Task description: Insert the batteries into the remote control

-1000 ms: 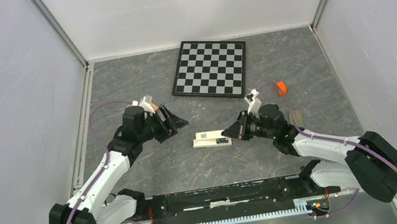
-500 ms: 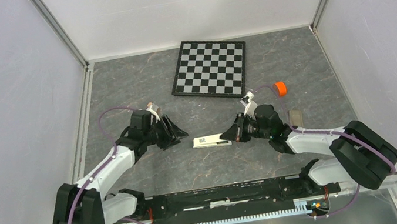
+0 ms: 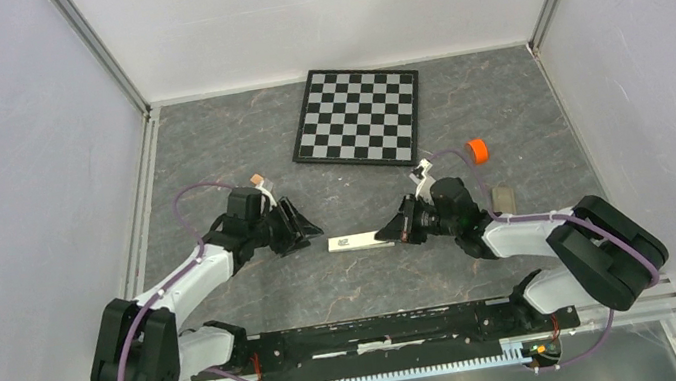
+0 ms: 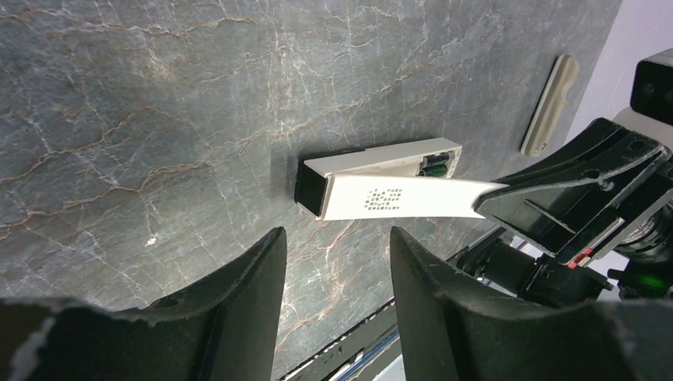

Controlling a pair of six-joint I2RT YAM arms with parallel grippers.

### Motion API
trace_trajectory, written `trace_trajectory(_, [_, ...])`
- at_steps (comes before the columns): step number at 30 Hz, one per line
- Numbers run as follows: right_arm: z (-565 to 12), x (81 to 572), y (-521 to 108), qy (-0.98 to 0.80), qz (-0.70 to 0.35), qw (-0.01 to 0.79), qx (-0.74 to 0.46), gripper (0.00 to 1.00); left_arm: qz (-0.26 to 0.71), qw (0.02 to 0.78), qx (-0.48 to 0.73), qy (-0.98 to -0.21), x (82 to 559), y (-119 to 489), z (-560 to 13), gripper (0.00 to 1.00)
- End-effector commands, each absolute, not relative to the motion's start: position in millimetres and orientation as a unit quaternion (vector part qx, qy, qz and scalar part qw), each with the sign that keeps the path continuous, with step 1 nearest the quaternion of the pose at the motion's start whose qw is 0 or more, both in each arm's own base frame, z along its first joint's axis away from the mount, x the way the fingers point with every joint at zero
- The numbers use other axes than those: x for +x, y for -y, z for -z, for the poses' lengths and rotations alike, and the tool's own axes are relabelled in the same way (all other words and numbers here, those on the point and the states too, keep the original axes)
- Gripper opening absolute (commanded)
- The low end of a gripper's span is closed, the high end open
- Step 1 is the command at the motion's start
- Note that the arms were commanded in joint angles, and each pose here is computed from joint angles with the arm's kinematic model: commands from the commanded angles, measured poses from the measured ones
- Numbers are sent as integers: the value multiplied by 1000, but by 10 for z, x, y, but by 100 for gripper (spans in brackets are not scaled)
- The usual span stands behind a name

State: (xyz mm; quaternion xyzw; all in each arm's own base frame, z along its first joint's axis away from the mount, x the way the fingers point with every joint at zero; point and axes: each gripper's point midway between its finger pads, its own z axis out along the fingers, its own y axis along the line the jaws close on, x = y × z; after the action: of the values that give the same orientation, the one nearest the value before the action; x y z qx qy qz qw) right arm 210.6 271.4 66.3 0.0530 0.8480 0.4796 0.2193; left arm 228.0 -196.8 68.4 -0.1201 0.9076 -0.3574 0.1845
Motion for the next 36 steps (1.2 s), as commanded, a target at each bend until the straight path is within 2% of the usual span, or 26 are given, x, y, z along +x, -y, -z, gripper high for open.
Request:
trace_trajectory(1, [-617,2208,-2659,-857,-462,220,64,0,368,200,-83,-904,2305,2026,-723,57])
trace_trajectory(36, [-166,2329,-2278,-931,-303,202,6,0,339,171,-63,-923,2331,2220,-460,56])
